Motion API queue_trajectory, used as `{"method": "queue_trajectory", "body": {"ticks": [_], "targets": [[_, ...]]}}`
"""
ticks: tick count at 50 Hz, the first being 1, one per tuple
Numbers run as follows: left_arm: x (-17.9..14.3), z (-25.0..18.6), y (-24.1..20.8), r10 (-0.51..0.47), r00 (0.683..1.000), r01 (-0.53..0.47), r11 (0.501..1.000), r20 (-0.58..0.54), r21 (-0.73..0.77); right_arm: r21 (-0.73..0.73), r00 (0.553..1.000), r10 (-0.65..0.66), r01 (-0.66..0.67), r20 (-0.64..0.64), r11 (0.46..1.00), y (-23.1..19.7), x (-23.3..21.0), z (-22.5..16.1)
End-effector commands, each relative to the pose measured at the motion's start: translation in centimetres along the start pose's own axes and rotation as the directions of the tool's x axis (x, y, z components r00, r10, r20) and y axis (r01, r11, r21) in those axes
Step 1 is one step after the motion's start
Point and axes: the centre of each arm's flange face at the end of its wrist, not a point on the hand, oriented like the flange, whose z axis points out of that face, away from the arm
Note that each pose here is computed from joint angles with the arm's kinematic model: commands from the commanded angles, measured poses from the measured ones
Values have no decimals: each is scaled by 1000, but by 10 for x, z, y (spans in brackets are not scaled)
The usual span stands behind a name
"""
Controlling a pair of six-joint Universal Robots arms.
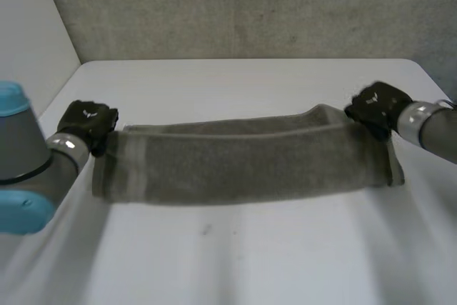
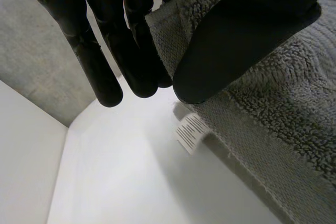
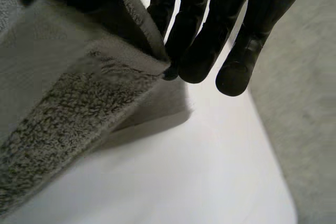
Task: Fold the towel.
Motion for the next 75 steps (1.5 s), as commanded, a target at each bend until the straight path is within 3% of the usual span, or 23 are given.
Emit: {"method": "queue_trajectory", "body": {"ticks": [1,6,14,25,32,39,44,52,61,66,71,75], "targets": [[6,46,-2,3,998,-5,999,61,32,128,995,-50,61,-84,990,-10,-4,53],[13,75,0,7,996,-11,999,83,46,158,991,-75,92,-109,983,-5,-19,90],[16,97,5,9,994,-15,999,109,52,163,981,-92,120,-170,979,9,-21,118],[28,100,4,19,996,-23,999,87,46,203,966,-107,157,-234,967,11,-18,131],[17,92,-15,4,993,-14,997,118,76,248,930,-90,187,-355,951,-11,18,121],[3,74,-32,-9,986,-6,996,165,87,295,936,44,64,-348,953,-30,41,101],[-4,49,-43,-11,986,-4,996,165,94,286,946,185,-106,-265,952,-36,57,72],[-5,28,-44,-11,987,-3,996,158,91,250,959,234,-190,-158,949,-25,51,63],[-3,23,-38,-8,988,-4,997,152,79,204,951,264,-230,-161,952,-3,48,72],[-1,23,-34,-6,989,-4,998,148,67,201,925,338,-304,-171,931,3,53,72],[0,23,-32,-6,990,-2,998,143,61,234,856,495,-456,-151,859,11,63,71],[1,22,-30,-14,990,6,998,140,57,224,846,511,-475,-148,851,12,63,69]]}}
